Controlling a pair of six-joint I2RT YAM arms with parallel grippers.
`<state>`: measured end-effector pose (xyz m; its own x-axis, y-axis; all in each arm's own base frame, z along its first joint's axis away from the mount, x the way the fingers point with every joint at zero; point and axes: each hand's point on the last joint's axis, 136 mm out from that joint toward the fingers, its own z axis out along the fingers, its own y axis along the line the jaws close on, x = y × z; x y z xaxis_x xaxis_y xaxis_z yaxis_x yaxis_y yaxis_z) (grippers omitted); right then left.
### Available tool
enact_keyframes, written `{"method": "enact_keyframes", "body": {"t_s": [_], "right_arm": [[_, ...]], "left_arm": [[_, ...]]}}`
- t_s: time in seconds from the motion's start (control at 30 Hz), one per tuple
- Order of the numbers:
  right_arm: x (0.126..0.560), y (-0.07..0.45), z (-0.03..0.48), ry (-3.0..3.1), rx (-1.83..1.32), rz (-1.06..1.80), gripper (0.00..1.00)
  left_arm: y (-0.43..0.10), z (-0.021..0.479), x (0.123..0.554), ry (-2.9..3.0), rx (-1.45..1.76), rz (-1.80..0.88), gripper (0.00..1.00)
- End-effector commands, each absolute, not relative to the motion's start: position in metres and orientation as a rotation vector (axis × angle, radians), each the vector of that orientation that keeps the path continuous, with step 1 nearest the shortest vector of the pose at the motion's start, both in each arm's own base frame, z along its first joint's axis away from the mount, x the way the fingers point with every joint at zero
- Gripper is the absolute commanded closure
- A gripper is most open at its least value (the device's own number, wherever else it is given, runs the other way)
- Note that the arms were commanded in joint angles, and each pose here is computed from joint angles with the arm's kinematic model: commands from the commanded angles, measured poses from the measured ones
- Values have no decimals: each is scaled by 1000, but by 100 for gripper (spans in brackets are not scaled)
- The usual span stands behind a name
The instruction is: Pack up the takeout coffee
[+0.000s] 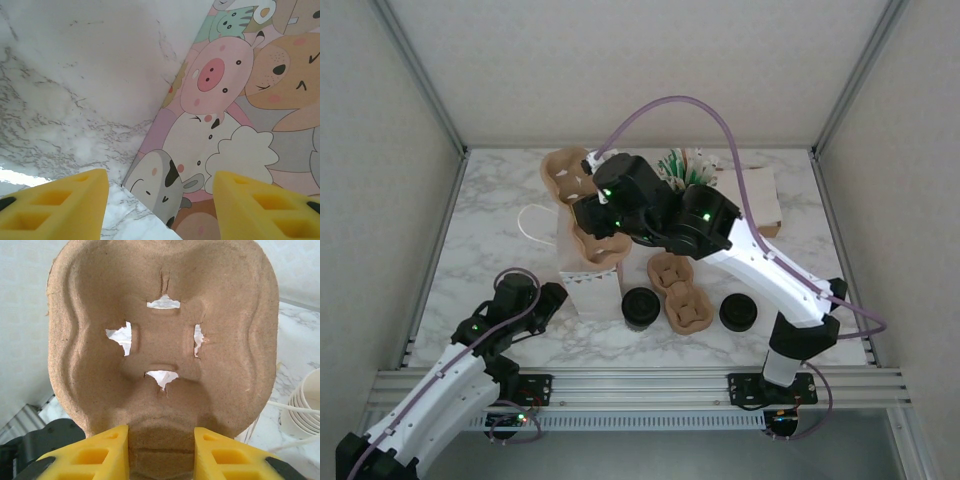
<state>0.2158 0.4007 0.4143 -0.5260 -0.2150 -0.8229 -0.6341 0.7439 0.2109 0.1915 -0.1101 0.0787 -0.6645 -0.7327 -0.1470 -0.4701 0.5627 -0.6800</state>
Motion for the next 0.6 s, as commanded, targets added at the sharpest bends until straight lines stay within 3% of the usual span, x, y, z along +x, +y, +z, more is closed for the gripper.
{"method": "enact_keyframes", "body": {"t_s": [0.0, 0.27, 0.57], "right_arm": [[221, 405, 422, 2088, -559, 646, 67], [223, 423, 434, 2064, -478, 707, 68], [232, 414, 429, 2099, -304, 597, 69]], "left_arm": [[-108, 81, 191, 2374, -978, -850, 42], [-106, 89, 190, 2378, -960, -826, 43], [-76, 127, 191, 2353, -908, -589, 42]]}}
